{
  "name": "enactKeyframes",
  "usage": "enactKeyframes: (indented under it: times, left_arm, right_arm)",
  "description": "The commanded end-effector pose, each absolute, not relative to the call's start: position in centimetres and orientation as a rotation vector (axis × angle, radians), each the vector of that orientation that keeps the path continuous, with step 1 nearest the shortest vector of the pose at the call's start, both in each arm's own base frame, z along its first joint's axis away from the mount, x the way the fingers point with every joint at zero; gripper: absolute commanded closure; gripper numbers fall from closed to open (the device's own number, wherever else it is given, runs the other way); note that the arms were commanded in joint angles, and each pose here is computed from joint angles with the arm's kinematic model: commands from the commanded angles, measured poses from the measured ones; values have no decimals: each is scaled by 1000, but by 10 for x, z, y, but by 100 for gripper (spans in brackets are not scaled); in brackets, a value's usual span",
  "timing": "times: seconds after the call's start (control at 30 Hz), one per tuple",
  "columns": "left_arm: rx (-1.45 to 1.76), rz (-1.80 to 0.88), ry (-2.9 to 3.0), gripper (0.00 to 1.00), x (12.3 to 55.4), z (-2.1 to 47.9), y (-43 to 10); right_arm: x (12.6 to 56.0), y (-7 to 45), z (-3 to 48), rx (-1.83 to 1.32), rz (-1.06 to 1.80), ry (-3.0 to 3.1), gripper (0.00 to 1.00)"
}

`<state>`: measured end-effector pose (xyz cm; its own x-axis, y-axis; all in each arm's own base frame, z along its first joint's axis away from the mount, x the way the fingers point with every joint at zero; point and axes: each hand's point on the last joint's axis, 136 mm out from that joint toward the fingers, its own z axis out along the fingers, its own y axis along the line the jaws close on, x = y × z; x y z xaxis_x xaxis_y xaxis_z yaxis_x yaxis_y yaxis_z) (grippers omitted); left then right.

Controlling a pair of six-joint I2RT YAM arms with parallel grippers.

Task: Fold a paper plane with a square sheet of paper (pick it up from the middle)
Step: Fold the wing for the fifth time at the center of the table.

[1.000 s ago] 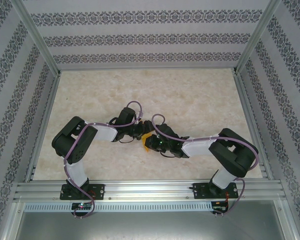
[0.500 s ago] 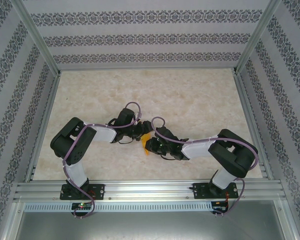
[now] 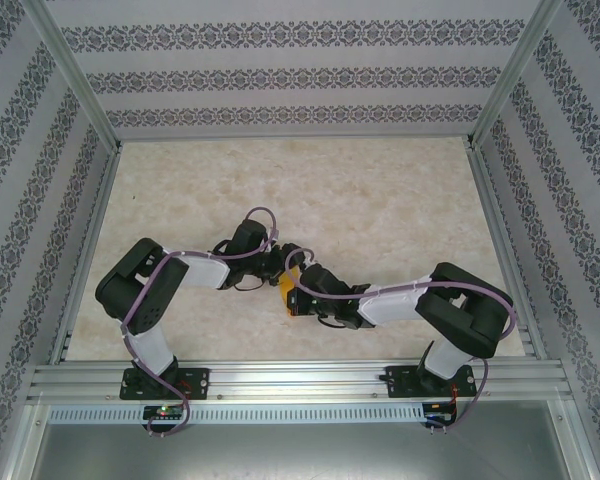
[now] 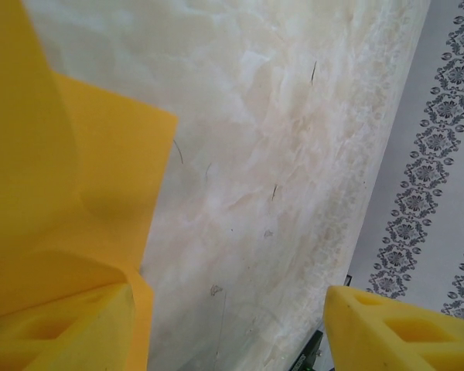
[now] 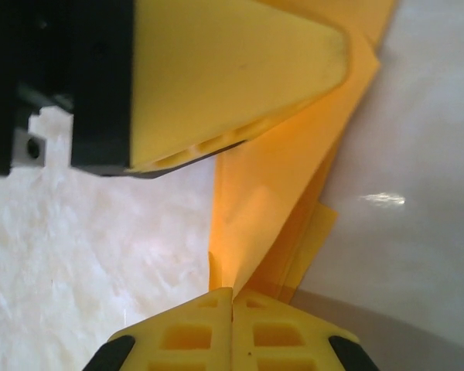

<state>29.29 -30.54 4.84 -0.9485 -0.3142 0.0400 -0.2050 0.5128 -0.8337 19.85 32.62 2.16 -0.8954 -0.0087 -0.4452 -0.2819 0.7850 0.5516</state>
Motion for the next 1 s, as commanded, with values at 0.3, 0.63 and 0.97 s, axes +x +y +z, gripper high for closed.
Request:
enactKeyframes:
  times: [0.3, 0.63, 0.97]
  left_arm:
    - [-492, -1421, 2569, 31, 300, 60, -298]
    - [-400, -1356, 2558, 26, 299, 81, -293]
    - [-415, -1356, 2570, 24, 297, 79, -292]
  right_arm:
    - [191, 335, 29, -339, 851, 2540, 90]
    - [194, 316, 26, -703, 596, 2427, 93]
    - [188, 320, 29, -904, 546, 2378, 92]
